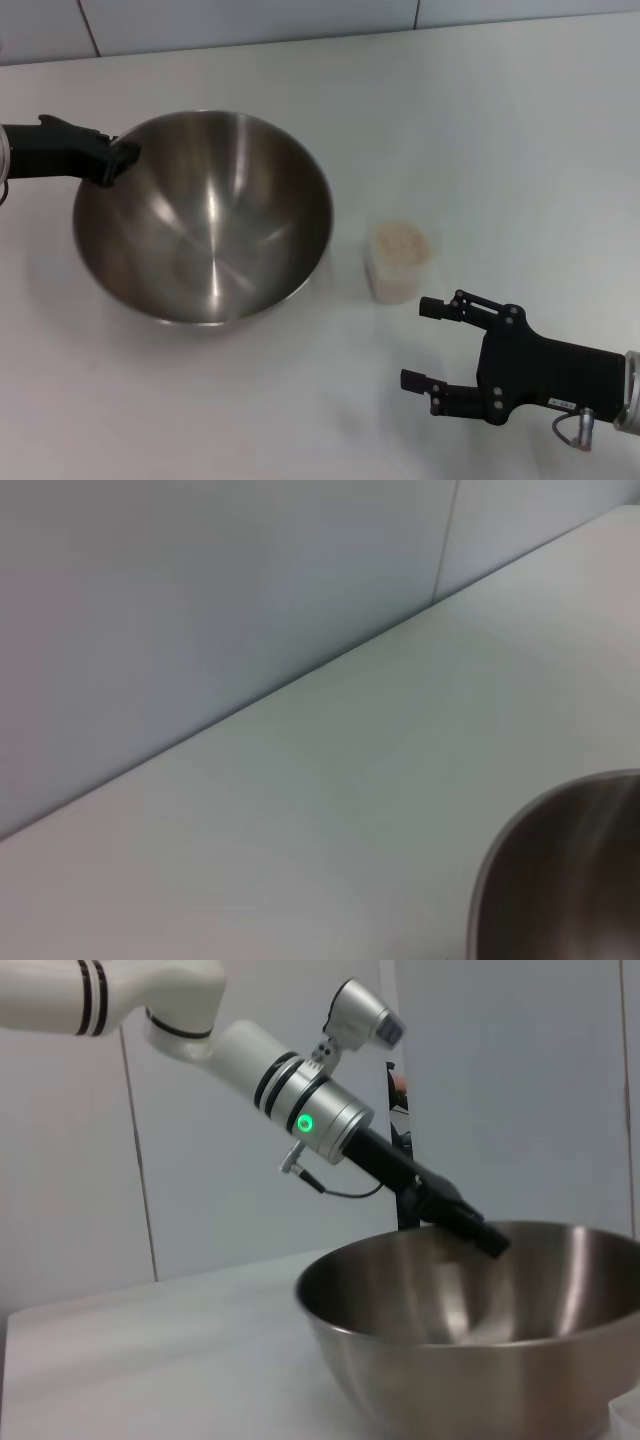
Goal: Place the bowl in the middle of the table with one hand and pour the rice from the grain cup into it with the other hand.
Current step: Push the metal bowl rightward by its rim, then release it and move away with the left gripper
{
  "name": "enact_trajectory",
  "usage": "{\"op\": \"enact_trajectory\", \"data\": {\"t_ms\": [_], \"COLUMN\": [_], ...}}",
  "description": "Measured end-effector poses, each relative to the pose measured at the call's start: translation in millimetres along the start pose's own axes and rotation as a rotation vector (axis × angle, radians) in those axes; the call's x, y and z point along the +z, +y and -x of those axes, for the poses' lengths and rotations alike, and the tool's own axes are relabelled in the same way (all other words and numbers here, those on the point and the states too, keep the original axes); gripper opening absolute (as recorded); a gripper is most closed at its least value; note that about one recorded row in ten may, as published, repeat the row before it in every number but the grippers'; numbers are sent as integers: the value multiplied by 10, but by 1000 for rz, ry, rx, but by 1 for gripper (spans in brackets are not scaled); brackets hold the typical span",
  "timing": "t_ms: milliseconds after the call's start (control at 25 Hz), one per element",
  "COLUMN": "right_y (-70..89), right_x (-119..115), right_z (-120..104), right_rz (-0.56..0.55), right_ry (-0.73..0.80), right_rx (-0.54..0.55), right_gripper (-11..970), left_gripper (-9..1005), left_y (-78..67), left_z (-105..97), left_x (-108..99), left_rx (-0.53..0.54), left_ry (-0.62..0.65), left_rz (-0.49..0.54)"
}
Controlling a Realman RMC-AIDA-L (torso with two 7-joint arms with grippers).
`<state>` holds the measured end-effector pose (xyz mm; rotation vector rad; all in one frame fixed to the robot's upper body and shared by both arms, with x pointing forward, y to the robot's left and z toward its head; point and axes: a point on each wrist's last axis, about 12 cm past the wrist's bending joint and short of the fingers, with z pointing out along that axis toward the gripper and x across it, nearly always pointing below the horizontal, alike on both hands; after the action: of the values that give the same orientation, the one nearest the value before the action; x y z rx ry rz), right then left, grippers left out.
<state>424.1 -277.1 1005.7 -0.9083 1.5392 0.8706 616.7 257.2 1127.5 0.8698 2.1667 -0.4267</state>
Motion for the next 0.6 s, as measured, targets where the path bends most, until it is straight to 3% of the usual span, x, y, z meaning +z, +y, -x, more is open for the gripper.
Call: {"op": "enact_trajectory", "data": {"t_ms": [320,600], "right_y": [2,8], "right_x": [3,23], "right_z": [-1,2], "right_rz": [0,4], "right_ry": [0,-6], "right_rx": [0,3], "right_gripper": [824,824], "left_gripper": [63,51], "left_y": [-29,-15], "left_z": [200,509], "left_x": [83,214], "left_rx": [20,37], "left_ry": [7,12], "left_rz": [-28,-54]}}
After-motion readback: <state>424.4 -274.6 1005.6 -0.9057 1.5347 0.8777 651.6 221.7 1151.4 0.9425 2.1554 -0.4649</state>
